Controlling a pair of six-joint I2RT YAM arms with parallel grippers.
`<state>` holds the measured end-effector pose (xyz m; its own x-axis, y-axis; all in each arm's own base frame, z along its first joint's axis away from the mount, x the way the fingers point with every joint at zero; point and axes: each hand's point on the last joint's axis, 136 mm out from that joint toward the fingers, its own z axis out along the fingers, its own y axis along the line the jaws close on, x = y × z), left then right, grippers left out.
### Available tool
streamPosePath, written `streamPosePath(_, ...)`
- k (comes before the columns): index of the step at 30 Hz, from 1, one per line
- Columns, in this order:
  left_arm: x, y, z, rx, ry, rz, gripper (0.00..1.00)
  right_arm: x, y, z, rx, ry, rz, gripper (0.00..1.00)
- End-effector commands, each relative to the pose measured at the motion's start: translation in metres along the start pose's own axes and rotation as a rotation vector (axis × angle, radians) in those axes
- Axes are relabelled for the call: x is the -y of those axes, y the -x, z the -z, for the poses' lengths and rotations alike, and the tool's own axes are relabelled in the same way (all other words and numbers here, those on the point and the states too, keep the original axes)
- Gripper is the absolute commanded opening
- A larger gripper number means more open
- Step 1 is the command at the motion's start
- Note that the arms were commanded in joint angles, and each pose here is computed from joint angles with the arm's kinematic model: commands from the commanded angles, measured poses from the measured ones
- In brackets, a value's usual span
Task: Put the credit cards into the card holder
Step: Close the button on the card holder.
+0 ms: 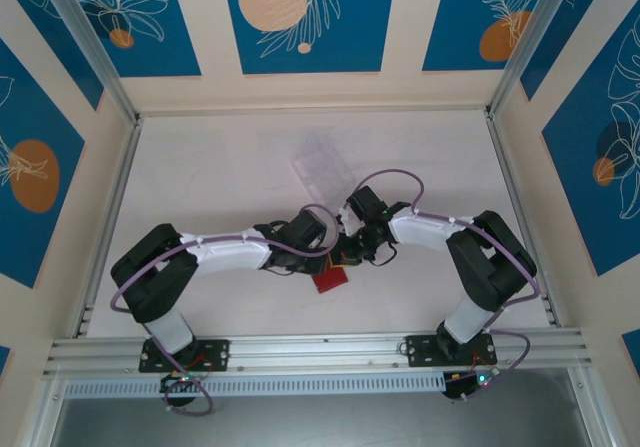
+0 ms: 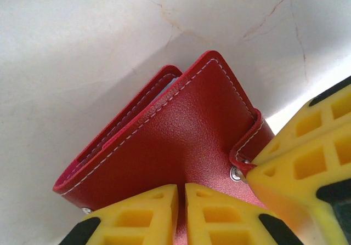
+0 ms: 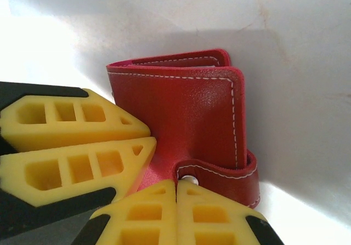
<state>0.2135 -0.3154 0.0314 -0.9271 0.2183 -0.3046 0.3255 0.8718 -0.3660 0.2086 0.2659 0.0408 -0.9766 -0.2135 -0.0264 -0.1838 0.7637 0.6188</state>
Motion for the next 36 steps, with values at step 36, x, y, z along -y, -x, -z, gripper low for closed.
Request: streamPosePath(36, -0.014, -0.002, 0.011, -0.007, 0.045, 0.043, 0.14, 0.021, -0.019, -0.021, -0.052, -0.193, -0.019, 0.00)
